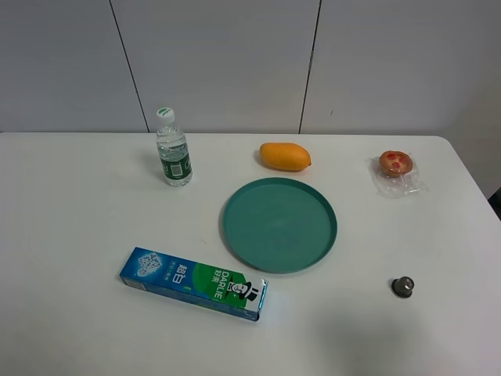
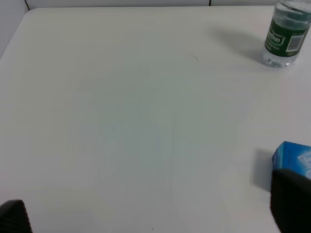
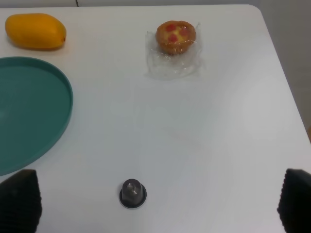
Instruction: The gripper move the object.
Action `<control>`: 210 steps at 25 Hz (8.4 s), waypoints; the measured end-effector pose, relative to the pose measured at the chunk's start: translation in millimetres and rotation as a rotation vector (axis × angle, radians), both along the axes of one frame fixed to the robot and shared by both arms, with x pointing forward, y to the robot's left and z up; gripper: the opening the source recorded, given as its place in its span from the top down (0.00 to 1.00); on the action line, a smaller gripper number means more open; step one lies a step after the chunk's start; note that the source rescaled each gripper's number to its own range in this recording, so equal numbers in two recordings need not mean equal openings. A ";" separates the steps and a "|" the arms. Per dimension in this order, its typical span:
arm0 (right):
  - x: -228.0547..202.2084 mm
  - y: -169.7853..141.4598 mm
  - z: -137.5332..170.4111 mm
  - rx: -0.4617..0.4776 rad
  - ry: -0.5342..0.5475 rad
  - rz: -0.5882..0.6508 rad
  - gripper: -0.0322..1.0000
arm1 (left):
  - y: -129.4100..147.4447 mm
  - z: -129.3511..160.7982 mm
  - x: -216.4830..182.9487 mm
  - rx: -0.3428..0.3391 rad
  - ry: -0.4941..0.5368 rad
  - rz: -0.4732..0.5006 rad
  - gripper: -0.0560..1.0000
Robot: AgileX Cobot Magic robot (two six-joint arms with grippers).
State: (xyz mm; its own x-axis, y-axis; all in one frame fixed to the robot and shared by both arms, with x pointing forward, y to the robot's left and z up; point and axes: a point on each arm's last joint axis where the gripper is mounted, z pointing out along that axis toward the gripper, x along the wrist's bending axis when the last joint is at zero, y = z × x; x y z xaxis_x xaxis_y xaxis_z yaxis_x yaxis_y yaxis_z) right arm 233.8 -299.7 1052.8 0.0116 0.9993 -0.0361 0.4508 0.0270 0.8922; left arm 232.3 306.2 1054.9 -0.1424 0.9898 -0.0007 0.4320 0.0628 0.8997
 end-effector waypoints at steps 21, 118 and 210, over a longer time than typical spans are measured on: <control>0.0 0.0 0.0 0.067 -0.002 -0.034 0.00 | 0.0 0.0 0.0 0.000 0.000 0.000 0.00; 218.0 35.9 -157.9 -0.151 0.958 0.216 0.11 | 0.0 0.0 0.0 0.000 0.000 0.000 0.00; 351.8 378.3 -118.3 -0.415 0.850 0.973 0.96 | 0.0 0.0 0.0 0.000 0.000 0.000 0.00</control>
